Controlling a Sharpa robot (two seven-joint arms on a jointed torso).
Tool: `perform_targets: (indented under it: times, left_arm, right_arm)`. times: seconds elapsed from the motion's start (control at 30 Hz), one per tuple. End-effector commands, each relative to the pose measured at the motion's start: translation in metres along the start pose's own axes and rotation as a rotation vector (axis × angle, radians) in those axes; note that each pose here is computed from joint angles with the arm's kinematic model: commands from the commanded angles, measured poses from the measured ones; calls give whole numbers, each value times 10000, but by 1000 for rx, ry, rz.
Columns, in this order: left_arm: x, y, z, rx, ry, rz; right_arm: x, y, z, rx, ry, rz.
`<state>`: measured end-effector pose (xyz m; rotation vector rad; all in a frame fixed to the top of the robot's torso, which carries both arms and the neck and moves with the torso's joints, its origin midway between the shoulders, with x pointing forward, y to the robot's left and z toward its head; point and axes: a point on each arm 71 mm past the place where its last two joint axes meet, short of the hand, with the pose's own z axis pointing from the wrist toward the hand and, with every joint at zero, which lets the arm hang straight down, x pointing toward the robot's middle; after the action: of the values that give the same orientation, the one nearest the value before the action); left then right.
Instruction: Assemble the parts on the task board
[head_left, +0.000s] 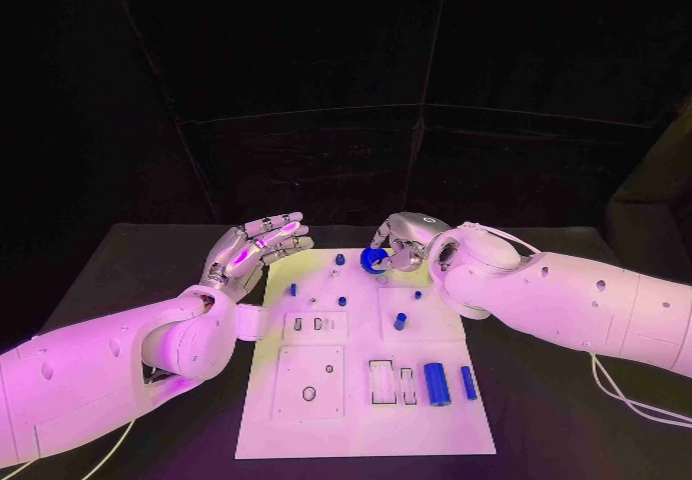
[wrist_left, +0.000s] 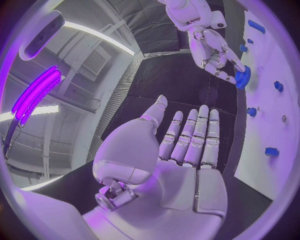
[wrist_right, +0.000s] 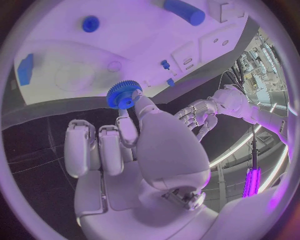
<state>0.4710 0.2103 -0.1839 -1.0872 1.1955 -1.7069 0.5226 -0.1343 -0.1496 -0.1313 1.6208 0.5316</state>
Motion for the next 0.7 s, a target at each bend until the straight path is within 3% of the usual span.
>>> perform_targets:
  times: [0.03, 0.33, 0.7]
  left_arm:
    - [14, -18, 4, 9, 4, 0]
    - [19, -17, 9, 11, 3, 1]
    - [27, -12, 17, 10, 6, -1]
  right_arm:
    - [-27, 124, 34, -25, -53, -24]
    - [127, 471, 204, -85, -36, -48]
    - [262, 612, 331, -103, 0, -65]
